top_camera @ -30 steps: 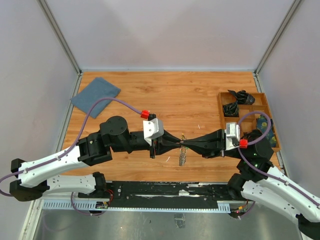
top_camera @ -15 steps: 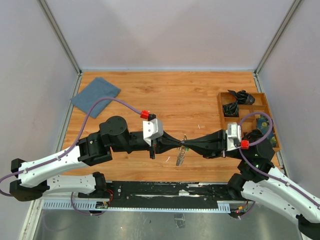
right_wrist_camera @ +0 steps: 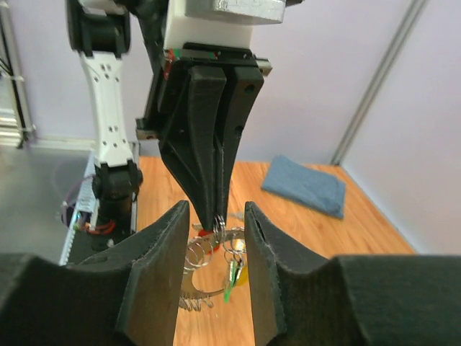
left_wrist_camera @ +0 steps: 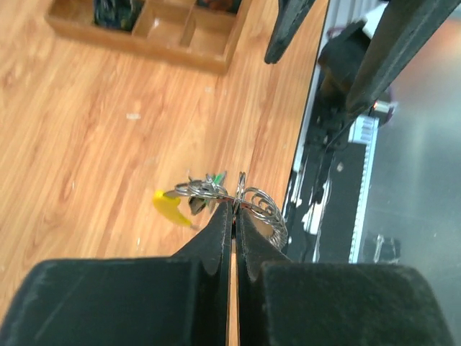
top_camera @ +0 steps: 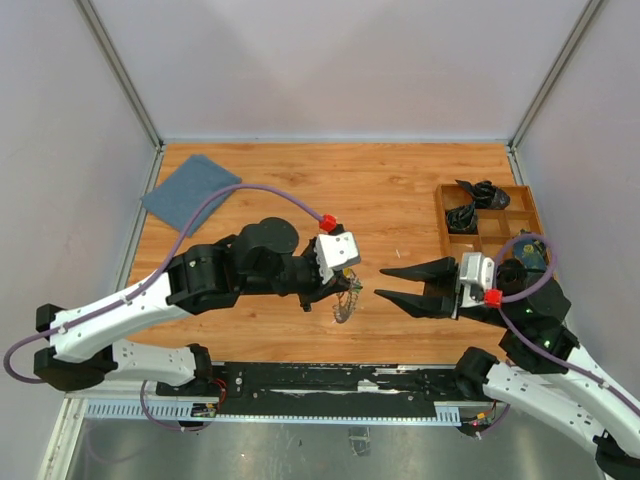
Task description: Put the keys on the keyring
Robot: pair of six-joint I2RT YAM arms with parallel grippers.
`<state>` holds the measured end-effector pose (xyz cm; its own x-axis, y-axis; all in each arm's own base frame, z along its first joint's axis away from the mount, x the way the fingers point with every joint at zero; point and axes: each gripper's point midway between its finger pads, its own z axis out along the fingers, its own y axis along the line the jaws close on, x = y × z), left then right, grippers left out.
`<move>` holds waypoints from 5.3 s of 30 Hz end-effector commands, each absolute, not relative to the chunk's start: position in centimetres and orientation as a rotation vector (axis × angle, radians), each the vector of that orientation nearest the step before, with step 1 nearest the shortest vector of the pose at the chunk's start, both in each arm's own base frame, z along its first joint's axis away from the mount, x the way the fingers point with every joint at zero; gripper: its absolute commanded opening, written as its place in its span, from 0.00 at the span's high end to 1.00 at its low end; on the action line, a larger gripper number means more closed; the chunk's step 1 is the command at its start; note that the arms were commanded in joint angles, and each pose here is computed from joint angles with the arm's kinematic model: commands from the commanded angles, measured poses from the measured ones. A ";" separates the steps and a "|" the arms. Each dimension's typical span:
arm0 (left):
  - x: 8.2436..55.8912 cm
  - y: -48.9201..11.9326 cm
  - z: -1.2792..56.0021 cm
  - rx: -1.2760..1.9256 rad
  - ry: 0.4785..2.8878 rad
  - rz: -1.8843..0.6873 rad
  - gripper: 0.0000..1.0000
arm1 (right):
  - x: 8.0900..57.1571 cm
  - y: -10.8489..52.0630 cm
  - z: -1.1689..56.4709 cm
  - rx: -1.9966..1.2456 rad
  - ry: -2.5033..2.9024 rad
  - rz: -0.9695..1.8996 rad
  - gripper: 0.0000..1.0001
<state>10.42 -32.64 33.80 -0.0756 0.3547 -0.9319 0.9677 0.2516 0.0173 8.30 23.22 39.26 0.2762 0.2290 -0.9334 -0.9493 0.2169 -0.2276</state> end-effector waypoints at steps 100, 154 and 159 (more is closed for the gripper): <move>11.0 -29.8 34.0 1.310 1.688 -0.682 0.69 | 11.4 29.0 31.5 -1.149 0.965 0.584 0.99; 9.0 -30.5 33.3 1.423 1.384 -0.790 0.99 | 7.4 27.3 37.4 -1.136 0.743 0.748 0.99; 9.3 -30.4 33.5 1.403 1.389 -0.779 0.99 | 7.3 27.1 37.9 -1.109 0.740 0.764 0.99</move>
<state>9.08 -30.44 32.31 0.1394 0.3669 -0.9198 0.9760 0.1062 0.1903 8.15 28.02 33.40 0.5212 0.0342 -0.8528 -0.8376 0.2122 -0.5034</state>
